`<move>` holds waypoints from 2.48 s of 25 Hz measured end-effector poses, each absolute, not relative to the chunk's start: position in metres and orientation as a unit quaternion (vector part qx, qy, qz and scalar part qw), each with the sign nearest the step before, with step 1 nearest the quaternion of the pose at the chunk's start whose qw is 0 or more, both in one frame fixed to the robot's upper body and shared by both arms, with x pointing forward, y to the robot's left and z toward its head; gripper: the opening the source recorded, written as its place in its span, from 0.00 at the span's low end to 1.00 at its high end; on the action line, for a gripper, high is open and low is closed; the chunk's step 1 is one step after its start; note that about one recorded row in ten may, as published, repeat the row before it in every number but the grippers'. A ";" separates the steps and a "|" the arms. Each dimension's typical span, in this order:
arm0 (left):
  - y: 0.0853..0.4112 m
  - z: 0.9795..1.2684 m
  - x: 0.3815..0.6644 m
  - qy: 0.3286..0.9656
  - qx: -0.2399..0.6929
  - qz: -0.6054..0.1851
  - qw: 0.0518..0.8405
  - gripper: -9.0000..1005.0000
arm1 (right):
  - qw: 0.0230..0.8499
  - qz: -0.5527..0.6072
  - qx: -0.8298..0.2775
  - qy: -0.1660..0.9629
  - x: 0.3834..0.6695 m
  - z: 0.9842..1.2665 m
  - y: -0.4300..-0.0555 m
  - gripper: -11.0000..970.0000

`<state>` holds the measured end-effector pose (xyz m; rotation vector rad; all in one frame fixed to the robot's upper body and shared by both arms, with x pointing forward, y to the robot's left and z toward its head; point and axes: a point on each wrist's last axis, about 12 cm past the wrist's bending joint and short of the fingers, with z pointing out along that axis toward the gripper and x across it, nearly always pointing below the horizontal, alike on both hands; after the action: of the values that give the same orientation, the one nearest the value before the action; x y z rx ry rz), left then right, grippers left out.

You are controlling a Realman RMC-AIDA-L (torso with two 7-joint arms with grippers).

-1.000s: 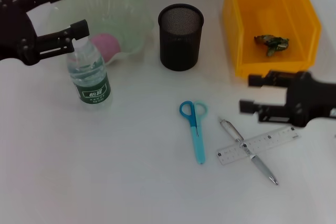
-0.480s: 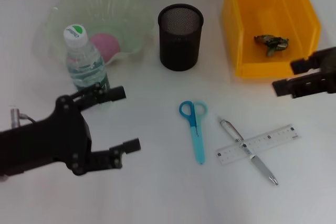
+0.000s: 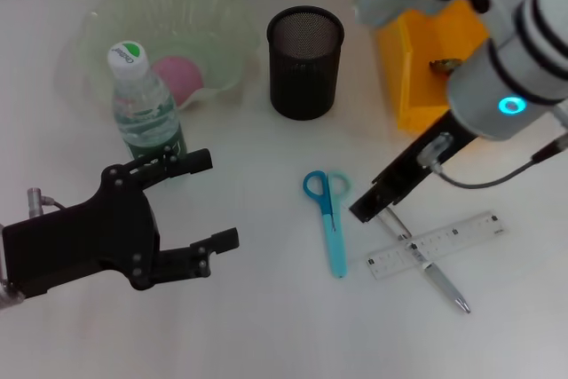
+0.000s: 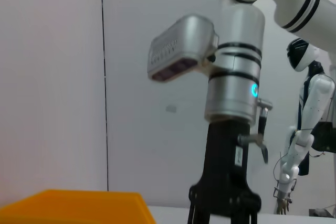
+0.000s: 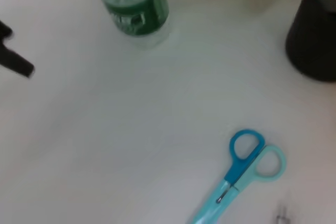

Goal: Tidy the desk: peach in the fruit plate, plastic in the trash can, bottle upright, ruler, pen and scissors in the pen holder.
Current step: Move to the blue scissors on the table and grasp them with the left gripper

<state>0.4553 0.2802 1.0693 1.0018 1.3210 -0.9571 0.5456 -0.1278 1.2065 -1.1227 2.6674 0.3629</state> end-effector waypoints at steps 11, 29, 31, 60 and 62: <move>0.281 1.069 0.457 0.569 0.426 -0.403 0.576 0.86 | 0.078 0.128 -0.360 0.921 0.567 1.167 -0.114 0.74; 0.281 1.068 0.459 0.573 0.426 -0.400 0.575 0.86 | 0.063 0.154 -0.344 0.924 0.573 1.143 -0.101 0.64; 0.281 1.068 0.459 0.573 0.426 -0.400 0.575 0.86 | 0.059 0.155 -0.343 0.925 0.574 1.140 -0.100 0.63; 0.280 1.066 0.458 0.573 0.425 -0.399 0.576 0.86 | 0.056 0.150 -0.333 0.929 0.577 1.127 -0.099 0.57; 0.280 1.066 0.458 0.573 0.425 -0.399 0.576 0.86 | 0.055 0.148 -0.335 0.929 0.577 1.126 -0.099 0.57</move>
<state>0.4578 0.2801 1.0658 0.9957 1.3423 -0.9341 0.5767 -0.0987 1.1258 -1.0183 2.8206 0.4494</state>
